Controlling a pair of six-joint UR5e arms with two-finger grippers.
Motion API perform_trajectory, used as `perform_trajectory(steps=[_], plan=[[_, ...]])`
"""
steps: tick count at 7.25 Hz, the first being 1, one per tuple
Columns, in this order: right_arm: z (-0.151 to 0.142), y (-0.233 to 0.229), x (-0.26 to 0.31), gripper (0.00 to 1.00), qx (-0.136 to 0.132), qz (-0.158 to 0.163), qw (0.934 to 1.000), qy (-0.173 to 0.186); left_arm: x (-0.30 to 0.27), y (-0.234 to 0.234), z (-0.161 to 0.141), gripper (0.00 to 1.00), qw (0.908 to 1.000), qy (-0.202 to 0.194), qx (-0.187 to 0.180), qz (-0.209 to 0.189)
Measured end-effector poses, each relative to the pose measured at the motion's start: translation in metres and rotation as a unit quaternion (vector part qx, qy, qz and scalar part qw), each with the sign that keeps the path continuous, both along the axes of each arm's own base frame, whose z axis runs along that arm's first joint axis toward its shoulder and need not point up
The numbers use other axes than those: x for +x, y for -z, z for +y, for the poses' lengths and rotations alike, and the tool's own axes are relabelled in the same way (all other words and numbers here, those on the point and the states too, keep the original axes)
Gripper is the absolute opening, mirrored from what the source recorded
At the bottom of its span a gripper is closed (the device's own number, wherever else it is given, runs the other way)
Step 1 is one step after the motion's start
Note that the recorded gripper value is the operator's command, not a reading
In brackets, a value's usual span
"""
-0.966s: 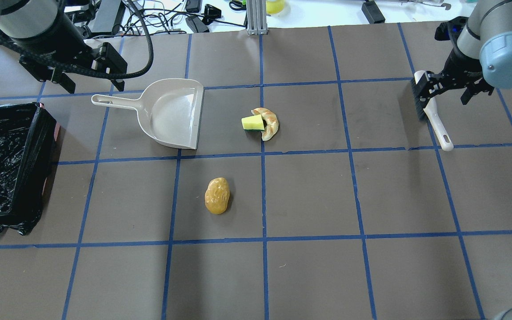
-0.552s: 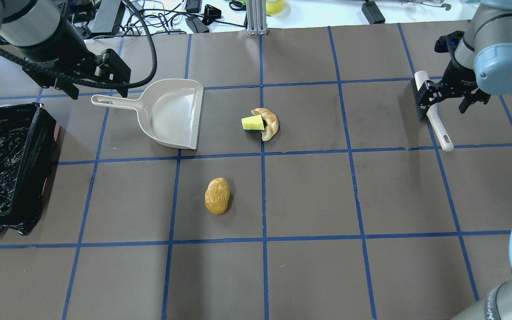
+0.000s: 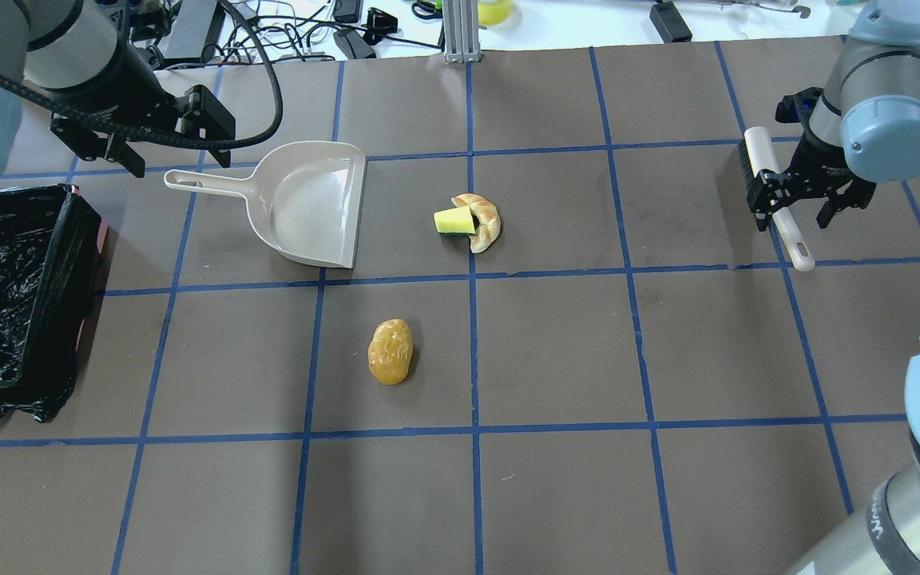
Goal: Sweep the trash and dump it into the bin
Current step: 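Lower right gripper onto brush handle while left gripper descends to dustpan, then grasp brush with right gripper, carry it toward roll while left holds dustpan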
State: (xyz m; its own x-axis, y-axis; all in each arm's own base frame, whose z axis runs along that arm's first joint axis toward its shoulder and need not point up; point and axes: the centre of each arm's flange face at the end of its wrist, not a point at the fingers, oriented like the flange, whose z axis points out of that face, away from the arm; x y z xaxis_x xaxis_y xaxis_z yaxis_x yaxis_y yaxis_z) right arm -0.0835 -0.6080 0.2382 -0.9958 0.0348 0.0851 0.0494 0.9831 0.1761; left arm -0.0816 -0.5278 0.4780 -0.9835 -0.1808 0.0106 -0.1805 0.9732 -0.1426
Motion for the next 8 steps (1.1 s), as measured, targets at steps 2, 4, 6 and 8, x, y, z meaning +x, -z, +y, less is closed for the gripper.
perform_trajectory(steps=[2, 4, 6, 8], plan=[[0.006, 0.007, 0.0, 0.58, 0.015, -0.001, 0.9999, 0.001, 0.006, 0.032, -0.013, 1.0, 0.9825, -0.184, 0.015, 0.021], [0.01, 0.01, 0.0, 0.47, 0.028, -0.005, 0.9996, 0.002, 0.02, 0.054, -0.021, 1.0, 0.9394, -0.34, 0.028, 0.031], [0.012, 0.01, 0.0, 0.17, 0.033, -0.006, 0.9994, 0.002, 0.039, 0.071, -0.035, 1.0, 0.9143, -0.403, 0.021, 0.037], [0.012, 0.009, 0.0, 0.07, 0.033, -0.006, 0.9994, 0.002, 0.058, 0.095, -0.051, 1.0, 0.8822, -0.469, 0.016, 0.043]])
